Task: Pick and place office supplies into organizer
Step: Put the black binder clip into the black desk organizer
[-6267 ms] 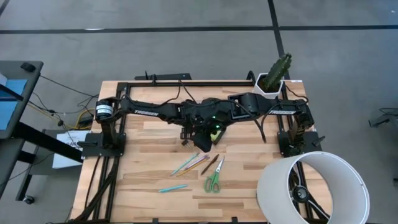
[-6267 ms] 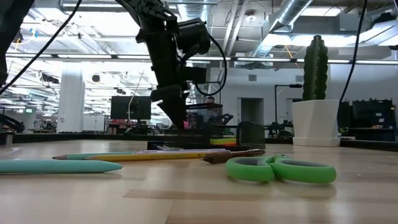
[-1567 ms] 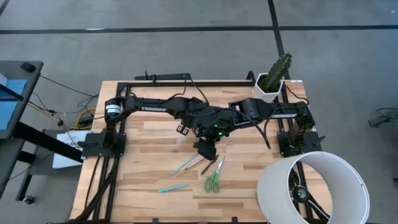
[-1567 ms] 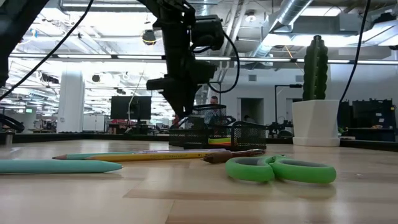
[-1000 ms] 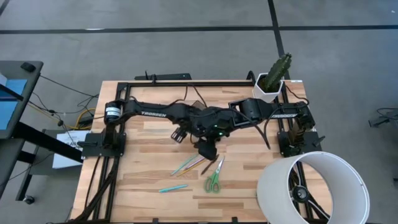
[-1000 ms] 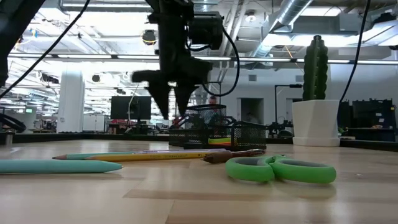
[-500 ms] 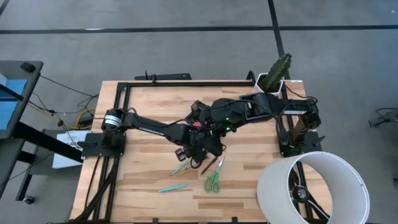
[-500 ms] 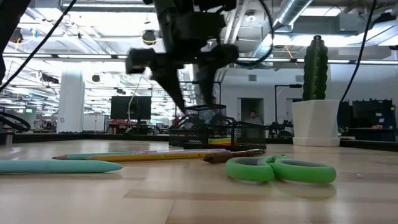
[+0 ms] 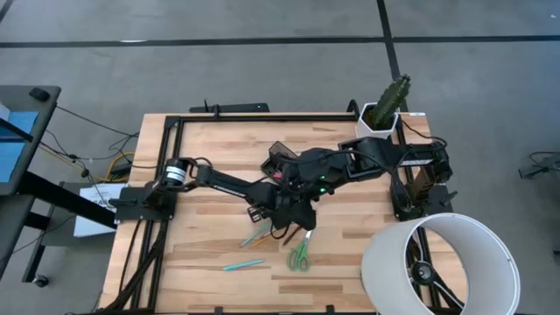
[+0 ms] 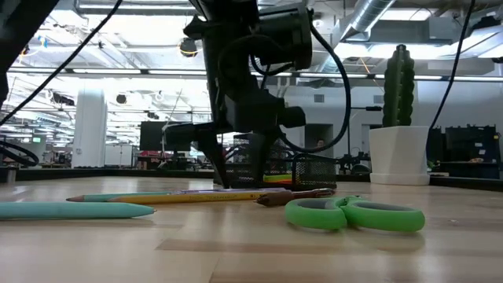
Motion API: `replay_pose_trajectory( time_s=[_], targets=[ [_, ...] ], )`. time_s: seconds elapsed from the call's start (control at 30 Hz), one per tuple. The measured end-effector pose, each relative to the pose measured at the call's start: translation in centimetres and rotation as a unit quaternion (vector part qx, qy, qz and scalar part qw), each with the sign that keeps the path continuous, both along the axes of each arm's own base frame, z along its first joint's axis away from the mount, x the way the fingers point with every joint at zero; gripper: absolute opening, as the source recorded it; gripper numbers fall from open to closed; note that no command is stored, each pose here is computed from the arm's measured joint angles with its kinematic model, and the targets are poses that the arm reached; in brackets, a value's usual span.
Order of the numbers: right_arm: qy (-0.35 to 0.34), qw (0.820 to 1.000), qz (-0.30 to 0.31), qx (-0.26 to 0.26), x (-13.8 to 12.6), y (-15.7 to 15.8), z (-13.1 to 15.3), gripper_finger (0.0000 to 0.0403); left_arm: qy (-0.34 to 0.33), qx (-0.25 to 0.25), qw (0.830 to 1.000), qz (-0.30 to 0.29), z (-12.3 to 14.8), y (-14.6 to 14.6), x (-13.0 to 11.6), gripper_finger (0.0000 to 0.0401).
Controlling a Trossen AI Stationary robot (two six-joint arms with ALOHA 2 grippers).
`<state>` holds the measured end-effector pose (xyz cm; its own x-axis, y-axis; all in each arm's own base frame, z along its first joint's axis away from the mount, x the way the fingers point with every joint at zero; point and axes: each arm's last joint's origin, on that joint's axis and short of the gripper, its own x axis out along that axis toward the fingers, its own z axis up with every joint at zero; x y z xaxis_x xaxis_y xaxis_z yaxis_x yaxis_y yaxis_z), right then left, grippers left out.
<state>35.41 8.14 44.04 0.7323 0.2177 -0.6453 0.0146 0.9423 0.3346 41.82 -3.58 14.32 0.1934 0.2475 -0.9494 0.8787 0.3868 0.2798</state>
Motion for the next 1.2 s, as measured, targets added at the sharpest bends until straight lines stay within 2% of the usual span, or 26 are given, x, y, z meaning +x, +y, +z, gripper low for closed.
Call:
replay_pose_trajectory(
  time_s=[0.17,0.33,0.53,0.67,0.8,1.2],
  targets=[
    [0.0,1.0,-0.001,0.0,0.0,0.0,0.0,0.0219,-0.002,-0.019,1.0,0.002,0.2,0.5,0.0,0.0209],
    [0.0,1.0,-0.001,0.0,0.0,-0.1,0.0,0.0219,-0.007,-0.018,1.0,0.012,0.2,1.1,0.2,0.0209],
    [0.0,1.0,-0.001,0.0,0.0,-0.1,0.0,0.0219,-0.04,-0.008,0.999,0.034,1.6,2.6,1.2,0.0209],
    [-0.001,1.0,0.0,0.0,0.0,0.0,0.0,0.0219,-0.033,-0.012,0.998,0.051,1.8,3.7,1.1,0.0209],
    [0.0,1.0,0.0,0.0,0.0,0.0,0.0,0.0219,-0.01,-0.032,0.998,0.06,1.7,4.7,0.7,0.0209],
    [-0.001,1.0,-0.001,0.0,0.0,-0.1,0.0,0.0219,-0.022,-0.07,0.988,0.133,1.7,5.6,0.6,0.0209]
  ],
)
